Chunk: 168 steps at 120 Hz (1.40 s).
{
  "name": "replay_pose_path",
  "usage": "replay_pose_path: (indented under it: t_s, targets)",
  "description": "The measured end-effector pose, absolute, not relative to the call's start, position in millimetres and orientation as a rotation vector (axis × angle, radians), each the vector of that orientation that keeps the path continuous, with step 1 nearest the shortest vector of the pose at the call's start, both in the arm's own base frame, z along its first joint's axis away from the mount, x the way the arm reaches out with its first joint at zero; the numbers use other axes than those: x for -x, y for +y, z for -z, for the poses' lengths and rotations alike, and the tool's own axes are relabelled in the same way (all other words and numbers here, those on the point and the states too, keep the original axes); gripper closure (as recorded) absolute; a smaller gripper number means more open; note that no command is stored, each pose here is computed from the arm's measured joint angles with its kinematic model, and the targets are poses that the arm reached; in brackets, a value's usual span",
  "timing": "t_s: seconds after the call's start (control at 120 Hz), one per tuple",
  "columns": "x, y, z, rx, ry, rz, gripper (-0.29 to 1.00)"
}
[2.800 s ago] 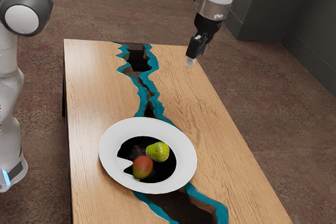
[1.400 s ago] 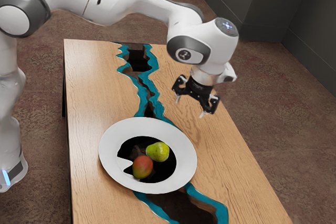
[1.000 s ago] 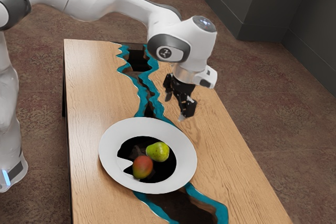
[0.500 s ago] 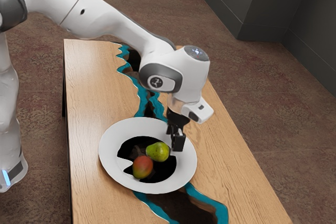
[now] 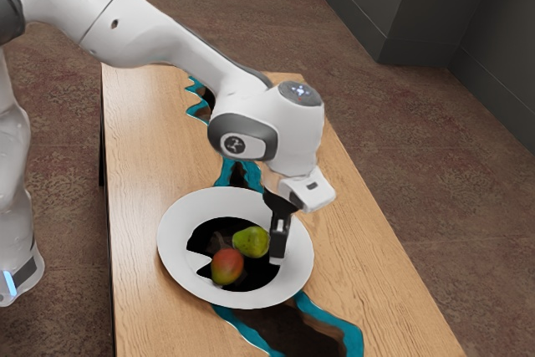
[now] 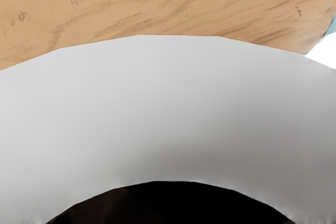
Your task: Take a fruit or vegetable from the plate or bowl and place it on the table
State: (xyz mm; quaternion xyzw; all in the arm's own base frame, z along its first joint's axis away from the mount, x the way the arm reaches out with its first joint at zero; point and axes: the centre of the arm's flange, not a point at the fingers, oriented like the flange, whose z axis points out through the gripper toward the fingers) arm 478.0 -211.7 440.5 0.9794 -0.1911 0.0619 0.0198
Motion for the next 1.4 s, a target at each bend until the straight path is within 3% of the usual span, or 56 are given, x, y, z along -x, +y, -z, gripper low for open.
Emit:
replay_pose_path:
  t_s: [0.7,1.058,1.25,1.4]
  targets:
    - [-456.7,-188.8,-414.6,-3.068,-0.538,-0.143,0.01]
    - [-458.2,-181.6,-419.5,-3.082,-0.48,-0.168,0.4]
    - [-462.1,-188.2,-434.4,-3.089,-0.481,-0.224,0.38]
    - [-488.8,-207.7,-501.5,-3.086,-0.57,-0.462,0.37]
